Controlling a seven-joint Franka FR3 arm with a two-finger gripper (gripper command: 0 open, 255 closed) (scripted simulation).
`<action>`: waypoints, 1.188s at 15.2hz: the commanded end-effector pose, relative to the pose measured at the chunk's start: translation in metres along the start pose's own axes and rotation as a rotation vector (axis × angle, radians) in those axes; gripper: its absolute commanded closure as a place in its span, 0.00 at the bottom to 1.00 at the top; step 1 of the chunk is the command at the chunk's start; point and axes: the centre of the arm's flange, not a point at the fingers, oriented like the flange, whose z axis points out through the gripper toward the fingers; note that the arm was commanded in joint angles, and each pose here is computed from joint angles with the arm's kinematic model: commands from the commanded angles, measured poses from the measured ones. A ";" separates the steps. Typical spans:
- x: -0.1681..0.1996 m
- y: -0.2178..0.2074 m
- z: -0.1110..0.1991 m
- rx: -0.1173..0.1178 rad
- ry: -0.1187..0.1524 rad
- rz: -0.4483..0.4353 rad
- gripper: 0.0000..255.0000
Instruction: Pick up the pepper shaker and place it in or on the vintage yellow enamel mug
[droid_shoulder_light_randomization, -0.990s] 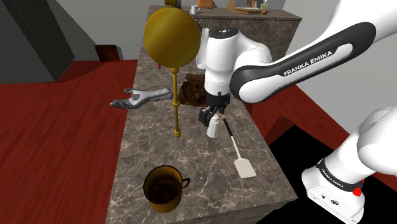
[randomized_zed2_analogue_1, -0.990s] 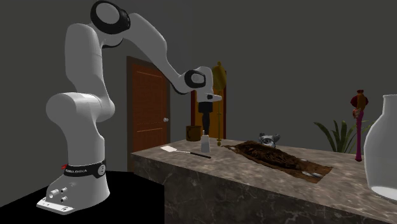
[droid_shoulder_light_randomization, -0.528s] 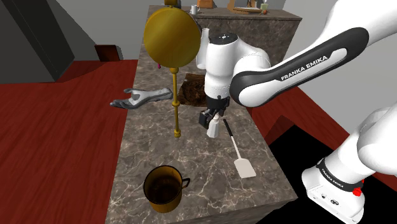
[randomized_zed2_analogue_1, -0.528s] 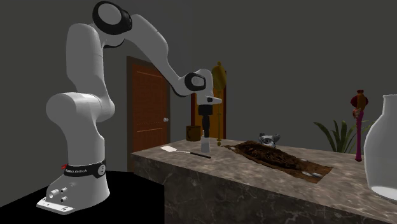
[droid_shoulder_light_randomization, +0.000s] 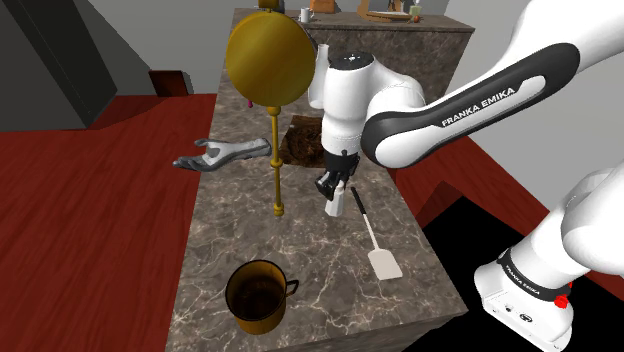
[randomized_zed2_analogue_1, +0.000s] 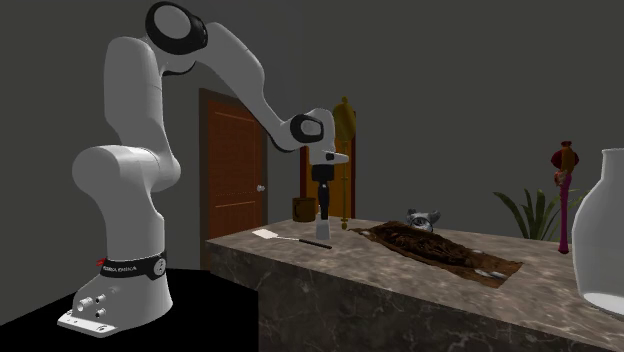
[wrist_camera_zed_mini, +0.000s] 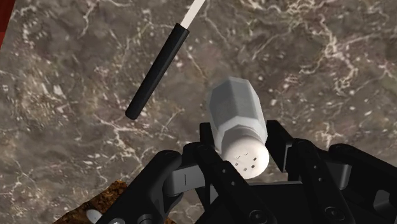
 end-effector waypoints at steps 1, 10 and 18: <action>0.000 0.000 0.000 0.000 0.000 0.000 1.00; 0.001 0.003 -0.031 0.000 0.000 0.000 1.00; 0.001 0.007 -0.073 0.000 0.000 0.000 1.00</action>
